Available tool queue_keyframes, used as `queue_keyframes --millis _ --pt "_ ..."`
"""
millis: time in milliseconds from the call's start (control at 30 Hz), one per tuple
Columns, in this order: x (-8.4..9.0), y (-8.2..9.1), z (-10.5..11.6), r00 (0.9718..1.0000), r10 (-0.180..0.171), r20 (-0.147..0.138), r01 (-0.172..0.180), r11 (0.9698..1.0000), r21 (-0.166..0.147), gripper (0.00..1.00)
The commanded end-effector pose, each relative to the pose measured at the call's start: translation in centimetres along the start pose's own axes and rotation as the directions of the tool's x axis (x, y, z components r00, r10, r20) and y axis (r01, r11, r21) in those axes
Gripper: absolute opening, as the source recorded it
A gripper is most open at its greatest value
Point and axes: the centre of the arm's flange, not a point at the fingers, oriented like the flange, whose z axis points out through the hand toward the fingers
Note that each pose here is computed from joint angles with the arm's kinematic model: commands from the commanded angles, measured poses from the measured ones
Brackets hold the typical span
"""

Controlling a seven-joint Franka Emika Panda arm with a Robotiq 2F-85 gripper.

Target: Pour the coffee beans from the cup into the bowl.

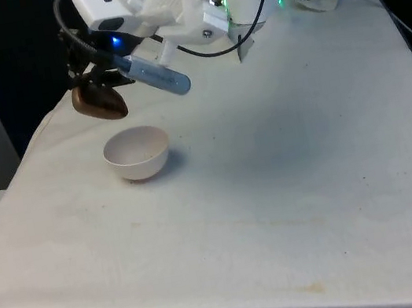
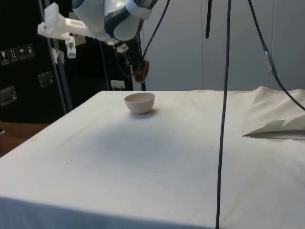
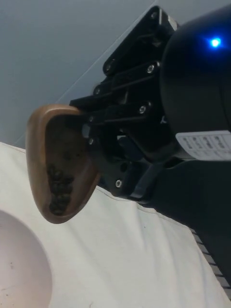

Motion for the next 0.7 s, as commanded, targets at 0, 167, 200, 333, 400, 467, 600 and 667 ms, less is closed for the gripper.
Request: queue_keyframes --millis 0,167,200,333,400,467,600,667 --pt "0.0 0.1 0.0 1.0000 -0.001 -0.001 0.001 1.0000 -0.001 0.00" --pt "0.1 0.0 0.0 1.0000 0.001 -0.001 -0.001 1.0000 0.000 0.00" --pt "0.0 0.1 0.0 1.0000 0.002 0.000 -0.002 1.0000 0.000 0.00" --pt "0.2 -0.5 0.2 0.9999 0.011 -0.004 -0.011 0.9999 0.002 0.00" --pt "0.3 -0.8 0.2 0.9997 0.024 -0.008 -0.024 0.9997 0.003 0.00" --pt "0.3 -1.1 0.2 0.9994 0.033 -0.012 -0.033 0.9994 0.003 0.00" --pt "0.4 -1.7 0.3 0.9982 0.057 -0.016 -0.057 0.9984 0.005 0.00" --pt "0.3 -2.1 0.4 0.9974 0.070 -0.018 -0.070 0.9975 0.005 0.00"
